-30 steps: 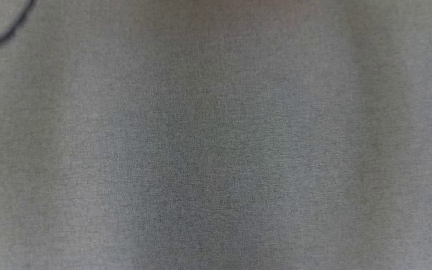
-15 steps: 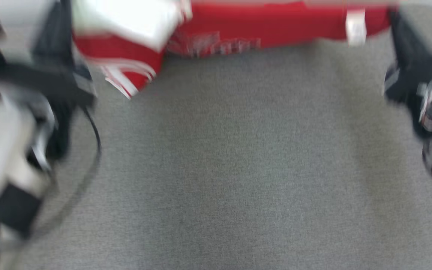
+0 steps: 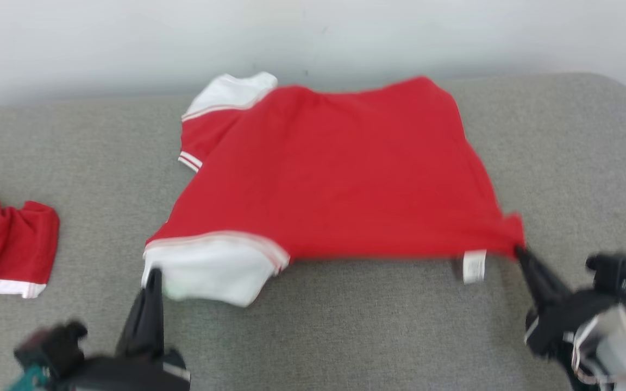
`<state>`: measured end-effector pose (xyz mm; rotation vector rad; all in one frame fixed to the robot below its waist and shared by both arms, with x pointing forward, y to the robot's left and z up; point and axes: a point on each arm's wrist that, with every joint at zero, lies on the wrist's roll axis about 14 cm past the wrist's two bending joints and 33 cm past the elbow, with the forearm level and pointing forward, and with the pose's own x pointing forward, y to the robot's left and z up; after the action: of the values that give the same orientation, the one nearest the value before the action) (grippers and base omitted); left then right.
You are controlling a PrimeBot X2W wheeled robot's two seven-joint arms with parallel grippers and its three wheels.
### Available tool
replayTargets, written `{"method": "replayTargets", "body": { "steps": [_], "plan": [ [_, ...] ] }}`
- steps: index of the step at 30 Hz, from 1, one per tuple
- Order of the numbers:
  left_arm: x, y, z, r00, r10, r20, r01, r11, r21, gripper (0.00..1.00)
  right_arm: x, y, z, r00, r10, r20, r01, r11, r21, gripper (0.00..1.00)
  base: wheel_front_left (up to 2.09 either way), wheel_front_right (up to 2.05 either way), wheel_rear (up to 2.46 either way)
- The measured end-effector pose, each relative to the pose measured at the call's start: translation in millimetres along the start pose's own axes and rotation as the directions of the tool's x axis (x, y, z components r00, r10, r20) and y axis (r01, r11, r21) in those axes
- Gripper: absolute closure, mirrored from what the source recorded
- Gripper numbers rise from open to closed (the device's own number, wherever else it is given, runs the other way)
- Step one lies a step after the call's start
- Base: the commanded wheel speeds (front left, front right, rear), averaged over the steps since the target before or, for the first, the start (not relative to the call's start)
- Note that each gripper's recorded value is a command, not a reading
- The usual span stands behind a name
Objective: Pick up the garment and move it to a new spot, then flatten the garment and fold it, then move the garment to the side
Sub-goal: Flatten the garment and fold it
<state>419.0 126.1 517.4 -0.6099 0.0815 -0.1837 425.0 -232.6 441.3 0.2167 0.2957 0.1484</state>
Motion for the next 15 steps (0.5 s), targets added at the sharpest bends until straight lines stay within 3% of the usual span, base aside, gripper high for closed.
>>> {"method": "replayTargets", "body": {
  "steps": [7,15],
  "plan": [
    [-68,34,-53,0.978,0.153,-0.139,-0.158,0.987,-0.03,1.0,-45,3,-62,0.99,-0.029,-0.136,0.032,0.999,0.016,1.0,0.0,0.0,0.0],
    [-107,54,-81,0.947,0.252,-0.198,-0.268,0.961,-0.062,1.0,-80,8,-92,0.976,-0.055,-0.209,0.067,0.996,0.051,1.0,0.0,0.0,0.0]
  ]
}}
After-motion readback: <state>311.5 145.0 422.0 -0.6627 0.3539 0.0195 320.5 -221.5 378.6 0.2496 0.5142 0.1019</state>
